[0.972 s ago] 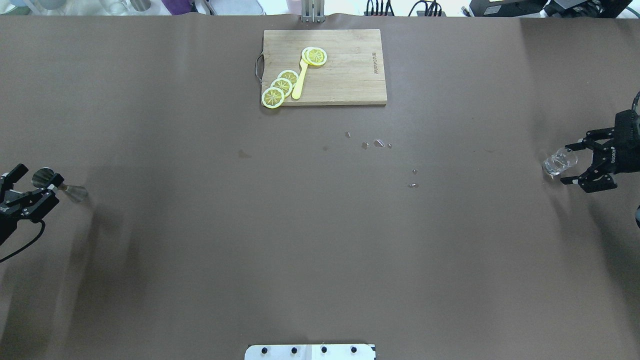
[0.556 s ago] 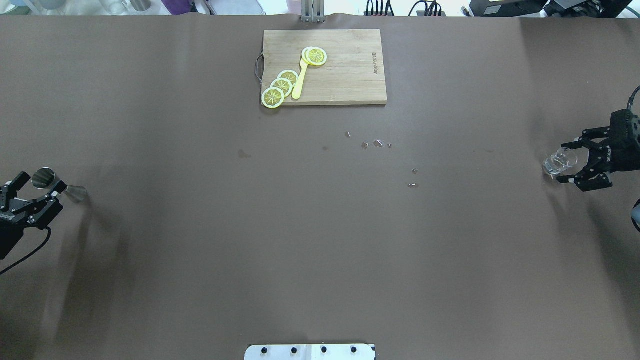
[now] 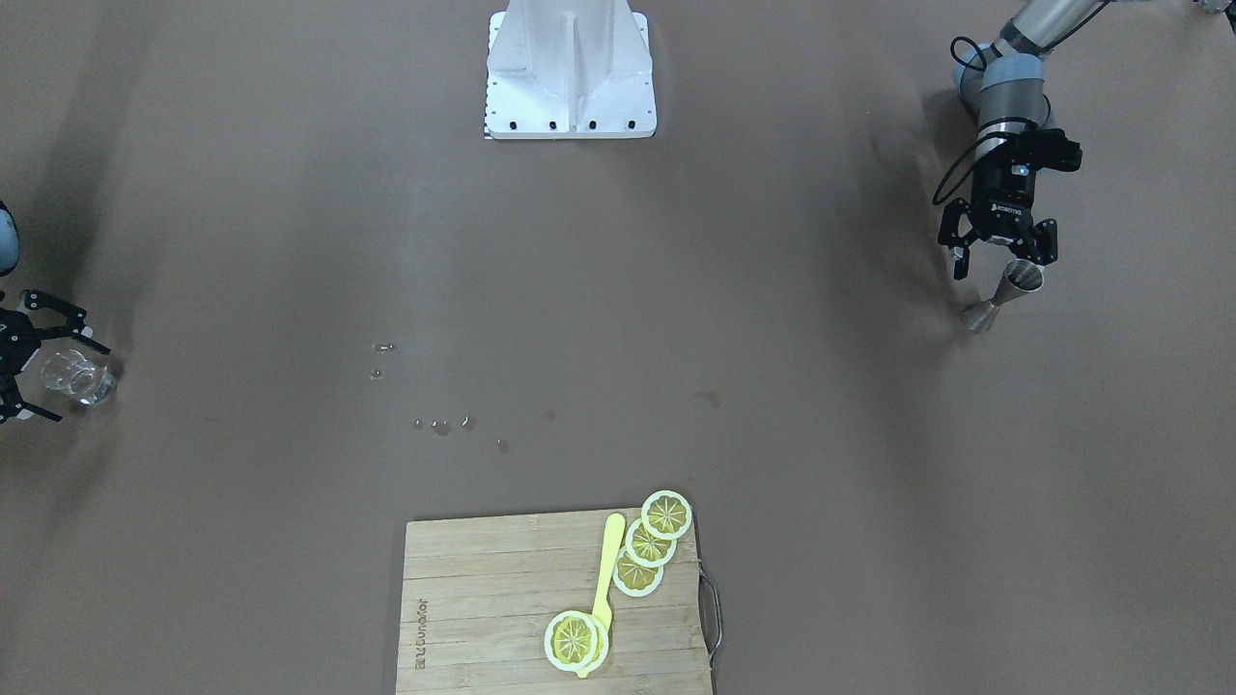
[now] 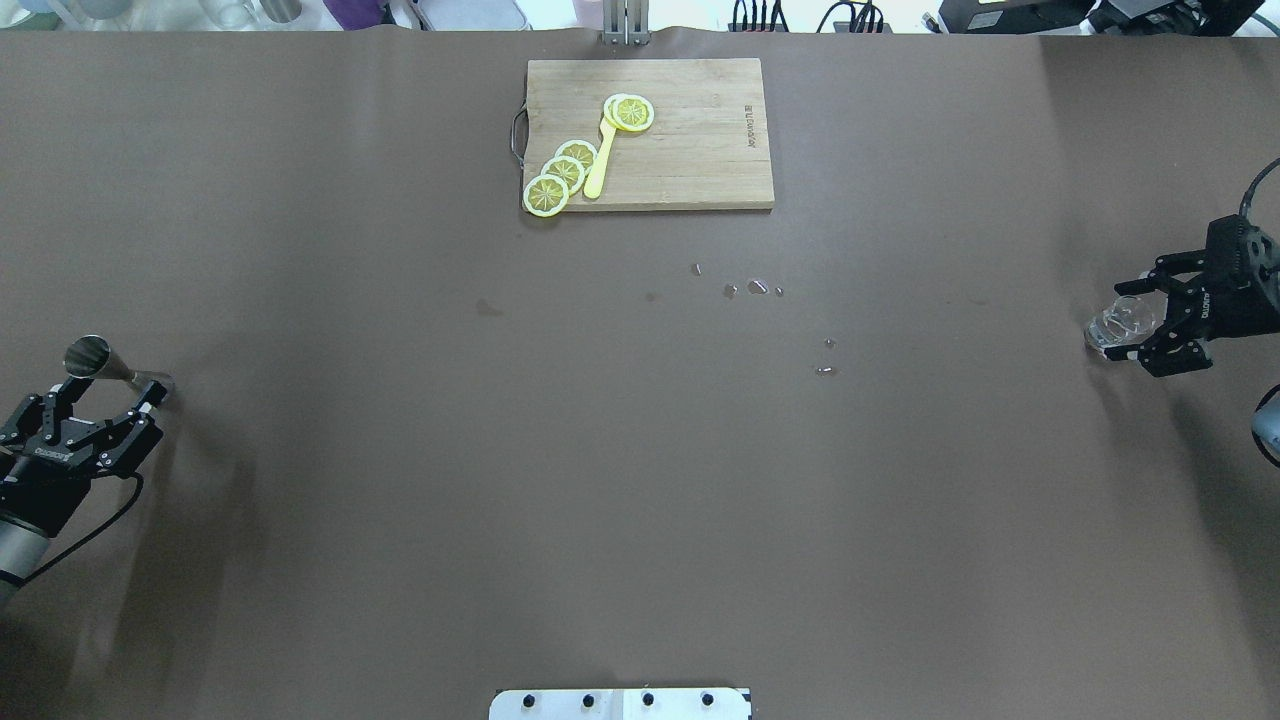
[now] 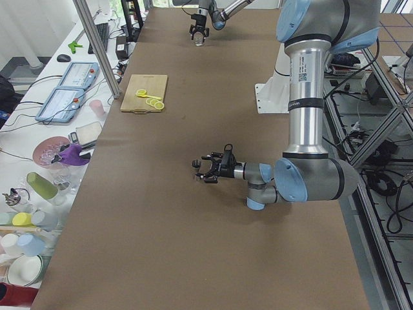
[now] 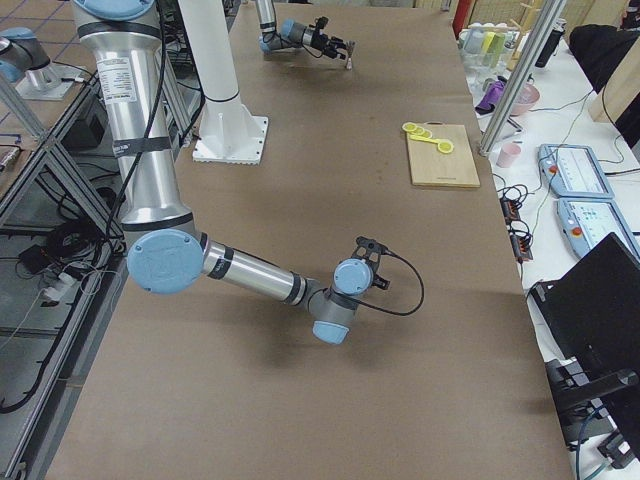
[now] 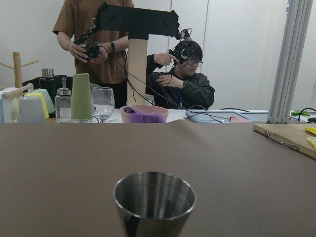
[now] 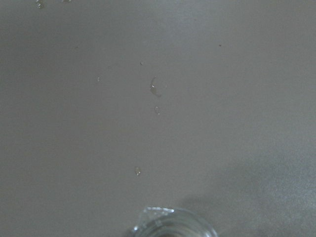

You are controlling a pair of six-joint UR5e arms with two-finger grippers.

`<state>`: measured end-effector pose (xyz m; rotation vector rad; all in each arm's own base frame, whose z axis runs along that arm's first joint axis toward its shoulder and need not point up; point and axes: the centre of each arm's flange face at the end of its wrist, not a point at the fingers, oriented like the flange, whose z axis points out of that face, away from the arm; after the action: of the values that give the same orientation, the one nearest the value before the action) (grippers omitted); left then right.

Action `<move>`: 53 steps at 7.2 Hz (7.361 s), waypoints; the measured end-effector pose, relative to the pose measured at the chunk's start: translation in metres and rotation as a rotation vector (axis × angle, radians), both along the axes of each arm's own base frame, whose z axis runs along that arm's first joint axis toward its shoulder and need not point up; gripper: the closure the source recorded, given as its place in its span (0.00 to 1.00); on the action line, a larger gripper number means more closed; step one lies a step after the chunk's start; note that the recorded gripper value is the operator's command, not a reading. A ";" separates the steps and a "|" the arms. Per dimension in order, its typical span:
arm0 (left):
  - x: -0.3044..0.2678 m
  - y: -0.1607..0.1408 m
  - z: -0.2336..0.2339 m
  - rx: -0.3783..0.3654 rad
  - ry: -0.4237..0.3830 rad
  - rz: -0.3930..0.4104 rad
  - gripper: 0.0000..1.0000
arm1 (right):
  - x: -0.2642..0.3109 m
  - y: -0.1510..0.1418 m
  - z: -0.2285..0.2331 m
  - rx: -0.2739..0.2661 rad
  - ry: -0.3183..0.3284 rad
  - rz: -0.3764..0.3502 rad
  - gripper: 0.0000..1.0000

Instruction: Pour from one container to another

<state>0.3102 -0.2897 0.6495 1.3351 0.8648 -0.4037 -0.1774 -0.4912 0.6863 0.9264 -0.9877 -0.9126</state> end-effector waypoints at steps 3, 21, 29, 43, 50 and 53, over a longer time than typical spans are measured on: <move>-0.006 0.020 0.009 -0.007 -0.023 0.007 0.04 | -0.002 -0.002 0.000 -0.010 0.000 0.006 0.00; 0.000 0.048 0.011 -0.057 -0.011 -0.141 0.04 | -0.008 -0.022 -0.065 0.053 -0.070 -0.032 1.00; 0.020 0.037 -0.003 -0.054 -0.004 -0.190 0.04 | -0.008 -0.045 -0.225 -0.063 -0.030 -0.023 1.00; 0.035 0.001 -0.004 -0.118 0.023 -0.284 0.11 | -0.054 -0.002 -0.336 -0.165 0.105 -0.031 1.00; 0.040 -0.006 -0.006 -0.135 -0.031 -0.270 0.14 | -0.038 -0.008 -0.340 -0.157 0.132 0.003 1.00; 0.041 -0.006 -0.004 -0.143 -0.031 -0.258 0.79 | -0.037 -0.009 -0.343 -0.147 0.135 0.011 1.00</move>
<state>0.3516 -0.2955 0.6458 1.3196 0.6273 -0.6324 -0.2145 -0.4997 0.3435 0.7359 -0.9198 -0.8694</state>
